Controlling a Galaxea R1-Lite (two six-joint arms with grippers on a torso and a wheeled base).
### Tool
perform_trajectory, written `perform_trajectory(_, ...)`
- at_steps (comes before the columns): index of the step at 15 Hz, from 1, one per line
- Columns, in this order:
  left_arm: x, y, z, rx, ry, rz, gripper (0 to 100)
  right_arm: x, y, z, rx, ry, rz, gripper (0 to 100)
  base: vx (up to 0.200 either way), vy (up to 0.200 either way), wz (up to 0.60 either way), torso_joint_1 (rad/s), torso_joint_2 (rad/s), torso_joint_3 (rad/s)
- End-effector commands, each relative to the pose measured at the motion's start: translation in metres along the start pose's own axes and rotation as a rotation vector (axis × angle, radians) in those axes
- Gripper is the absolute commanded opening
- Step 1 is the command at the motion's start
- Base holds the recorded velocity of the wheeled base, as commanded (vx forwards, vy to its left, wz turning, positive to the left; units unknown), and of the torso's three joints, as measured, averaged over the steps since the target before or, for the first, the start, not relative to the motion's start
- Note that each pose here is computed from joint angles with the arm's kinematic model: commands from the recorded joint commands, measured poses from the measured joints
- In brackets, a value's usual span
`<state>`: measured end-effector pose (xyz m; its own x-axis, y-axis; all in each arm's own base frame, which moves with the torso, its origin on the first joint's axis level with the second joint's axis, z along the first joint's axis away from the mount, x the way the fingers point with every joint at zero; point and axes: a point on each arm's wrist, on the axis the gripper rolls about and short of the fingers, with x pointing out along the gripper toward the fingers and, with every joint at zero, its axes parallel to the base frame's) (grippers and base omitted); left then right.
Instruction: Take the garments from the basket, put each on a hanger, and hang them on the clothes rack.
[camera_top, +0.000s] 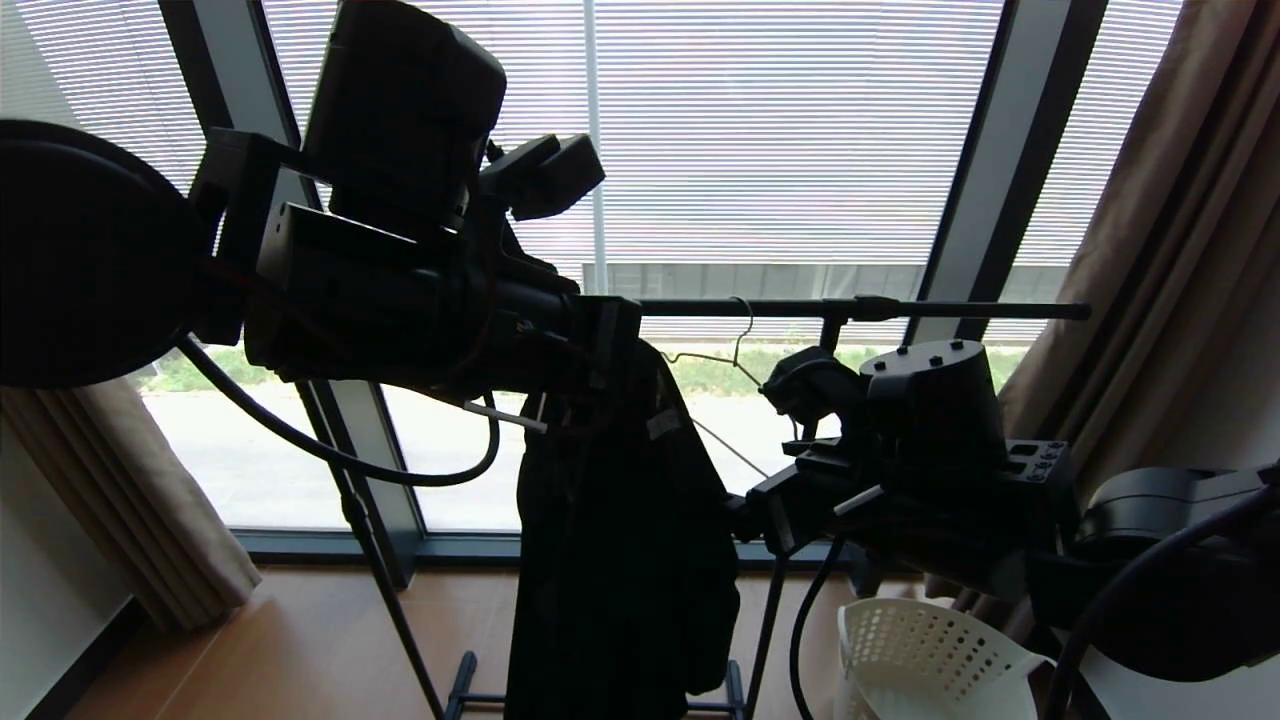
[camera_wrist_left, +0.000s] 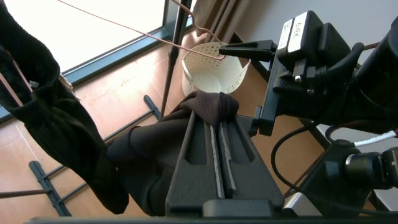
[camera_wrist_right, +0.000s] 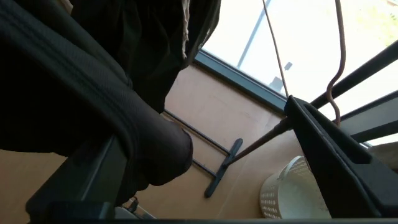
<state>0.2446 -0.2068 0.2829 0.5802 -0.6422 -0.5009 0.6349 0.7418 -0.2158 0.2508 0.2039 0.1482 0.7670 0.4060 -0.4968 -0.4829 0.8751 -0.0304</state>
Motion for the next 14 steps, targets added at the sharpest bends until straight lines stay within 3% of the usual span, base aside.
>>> perform_trajectory(1,0.0,0.0,-0.001,-0.001,0.003,0.0,0,0.0,0.0,0.0,0.001,0.001,-0.001,0,0.0,0.0,0.0,0.0,0.0,0.0)
perform_trajectory(5,0.002,0.001,-0.006,0.001,0.026,-0.005,0,-0.006,-0.006,0.002,0.015,-0.029,-0.014,0,0.0,0.0,0.0,0.0,0.0,0.0)
perform_trajectory(7,0.009,0.008,-0.018,-0.017,0.055,-0.084,0,-0.023,-0.032,-0.006,0.087,-0.094,-0.075,0,0.0,0.0,0.0,0.0,0.0,0.0)
perform_trajectory(10,0.022,0.009,-0.033,-0.019,0.093,-0.2,0,-0.048,-0.039,-0.004,0.129,-0.168,-0.084,0,0.0,0.0,0.0,0.0,0.0,0.0)
perform_trajectory(12,0.027,0.005,-0.036,-0.012,0.108,-0.215,0,-0.056,-0.044,0.0,0.141,-0.193,-0.1,0,0.0,0.0,0.0,0.0,0.0,0.0)
perform_trajectory(13,0.028,0.001,-0.038,-0.008,0.116,-0.223,100,-0.058,-0.052,-0.001,0.153,-0.198,-0.125,0,0.0,0.0,0.0,0.0,0.0,0.0)
perform_trajectory(14,0.029,0.001,-0.04,-0.008,0.123,-0.224,100,-0.06,-0.056,-0.002,0.161,-0.201,-0.14,0,0.0,0.0,0.0,0.0,0.0,0.0)
